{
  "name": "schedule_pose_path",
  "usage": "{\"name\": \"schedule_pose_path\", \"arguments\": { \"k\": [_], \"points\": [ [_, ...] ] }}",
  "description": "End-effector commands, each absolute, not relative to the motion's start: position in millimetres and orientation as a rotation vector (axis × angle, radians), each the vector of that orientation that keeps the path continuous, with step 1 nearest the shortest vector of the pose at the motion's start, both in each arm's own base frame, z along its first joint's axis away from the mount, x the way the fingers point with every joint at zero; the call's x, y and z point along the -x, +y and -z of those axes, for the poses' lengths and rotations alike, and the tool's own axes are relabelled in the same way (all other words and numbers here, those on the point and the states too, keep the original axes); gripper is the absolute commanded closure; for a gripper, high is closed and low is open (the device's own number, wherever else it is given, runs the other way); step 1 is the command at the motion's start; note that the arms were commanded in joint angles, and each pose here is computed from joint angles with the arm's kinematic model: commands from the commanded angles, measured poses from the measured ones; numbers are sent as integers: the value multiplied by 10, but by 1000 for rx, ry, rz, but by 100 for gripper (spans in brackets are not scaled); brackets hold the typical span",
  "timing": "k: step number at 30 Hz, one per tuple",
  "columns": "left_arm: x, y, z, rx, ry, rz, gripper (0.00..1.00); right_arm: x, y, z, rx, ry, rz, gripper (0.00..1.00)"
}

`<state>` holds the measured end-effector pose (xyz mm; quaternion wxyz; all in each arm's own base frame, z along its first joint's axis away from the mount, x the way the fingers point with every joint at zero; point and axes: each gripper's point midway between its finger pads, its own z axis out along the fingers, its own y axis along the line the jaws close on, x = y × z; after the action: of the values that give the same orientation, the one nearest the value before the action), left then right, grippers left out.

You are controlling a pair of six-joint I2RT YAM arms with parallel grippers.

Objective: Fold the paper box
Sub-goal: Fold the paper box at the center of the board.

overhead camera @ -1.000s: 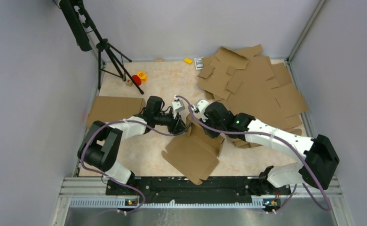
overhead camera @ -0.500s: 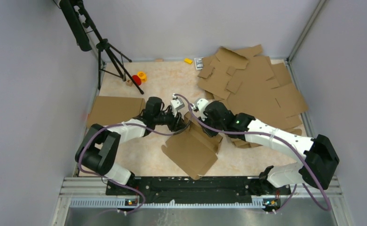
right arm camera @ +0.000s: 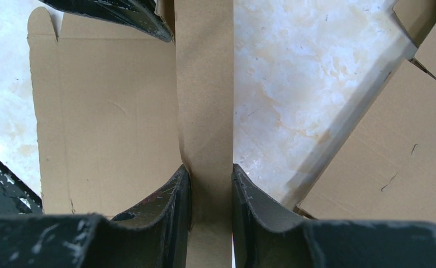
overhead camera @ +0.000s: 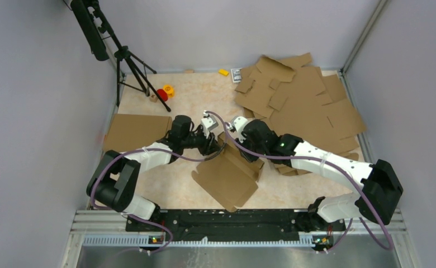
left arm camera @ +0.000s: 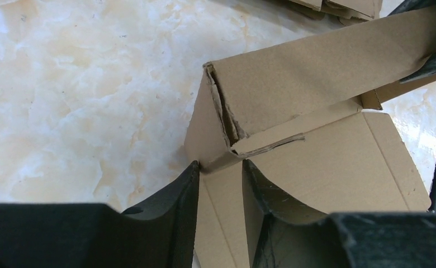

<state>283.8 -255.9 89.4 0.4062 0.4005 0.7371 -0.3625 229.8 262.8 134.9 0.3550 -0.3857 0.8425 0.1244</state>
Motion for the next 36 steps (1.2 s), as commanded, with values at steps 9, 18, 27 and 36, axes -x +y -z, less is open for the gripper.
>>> {"name": "schedule_pose_path", "arguments": {
  "k": [9, 18, 27, 36],
  "points": [
    [-3064, -2502, -991, -933, 1858, 786, 66, -2433, 2781, -1619, 947, 2101, -375, 91],
    [-3019, -2531, -1034, -970, 1825, 811, 74, -2433, 2782, -1633, 948, 2101, -374, 91],
    [-3000, -2645, -1029, -997, 1814, 859, 85, -2431, 2780, -1634, 946, 2098, -376, 91],
    [-3222, -2488, -969, -852, 1895, 709, 81, -2435, 2805, -1646, 949, 2094, -385, 91]
  ]
}}
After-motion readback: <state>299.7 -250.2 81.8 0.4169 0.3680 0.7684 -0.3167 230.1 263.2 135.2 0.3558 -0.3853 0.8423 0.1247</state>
